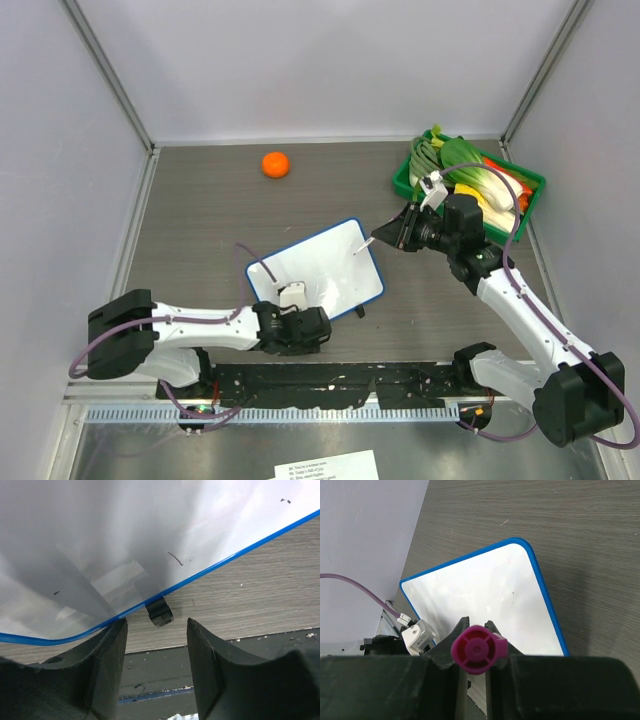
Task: Write a sentence on the whiteboard
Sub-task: Move the whiteboard to the center of the board.
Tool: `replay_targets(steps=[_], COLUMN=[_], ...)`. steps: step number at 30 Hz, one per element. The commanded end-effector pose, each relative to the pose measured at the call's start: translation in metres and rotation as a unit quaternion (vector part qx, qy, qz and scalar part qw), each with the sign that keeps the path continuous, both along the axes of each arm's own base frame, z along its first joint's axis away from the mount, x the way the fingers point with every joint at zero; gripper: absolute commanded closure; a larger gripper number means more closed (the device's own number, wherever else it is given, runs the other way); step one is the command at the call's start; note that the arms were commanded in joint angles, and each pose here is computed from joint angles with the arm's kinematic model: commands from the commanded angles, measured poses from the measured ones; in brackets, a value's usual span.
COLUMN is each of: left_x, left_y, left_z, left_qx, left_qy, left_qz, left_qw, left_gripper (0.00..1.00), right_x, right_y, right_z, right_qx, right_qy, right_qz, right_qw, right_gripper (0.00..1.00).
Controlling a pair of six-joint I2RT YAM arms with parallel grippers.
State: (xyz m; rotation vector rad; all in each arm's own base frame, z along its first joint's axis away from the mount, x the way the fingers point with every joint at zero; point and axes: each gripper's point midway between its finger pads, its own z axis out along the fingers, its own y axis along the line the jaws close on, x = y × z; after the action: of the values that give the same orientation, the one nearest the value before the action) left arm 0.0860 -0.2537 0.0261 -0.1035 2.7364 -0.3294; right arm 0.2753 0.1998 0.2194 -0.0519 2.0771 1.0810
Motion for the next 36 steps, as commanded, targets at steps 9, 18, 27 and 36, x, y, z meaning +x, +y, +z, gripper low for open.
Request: replay_targets(steps=[9,18,27,36], left_x=[0.027,0.044,0.049,0.041], left_y=[0.023,0.036,0.011,-0.025], left_z=[-0.014,-0.02,-0.017,-0.018], left_qx=[0.057,0.092,0.102,0.079], left_qy=[-0.067,-0.086,-0.085,-0.048], left_qz=[0.031,0.02,-0.031,-0.044], left_qw=[0.996,0.992,0.991,0.995], left_gripper=[0.54,0.77,1.0,1.0], right_x=[0.008,0.011,0.007,0.002], right_y=[0.0,0.001,0.003,0.002], right_z=[0.011,0.026,0.052,0.067], right_qx=[0.003,0.011,0.03,0.037], right_qy=[-0.022,-0.036,-0.066,-0.088], right_qz=[0.0,-0.001,0.007,0.012], right_qw=[1.0,0.999,0.997,0.995], right_gripper=[0.99,0.99,0.99,0.99])
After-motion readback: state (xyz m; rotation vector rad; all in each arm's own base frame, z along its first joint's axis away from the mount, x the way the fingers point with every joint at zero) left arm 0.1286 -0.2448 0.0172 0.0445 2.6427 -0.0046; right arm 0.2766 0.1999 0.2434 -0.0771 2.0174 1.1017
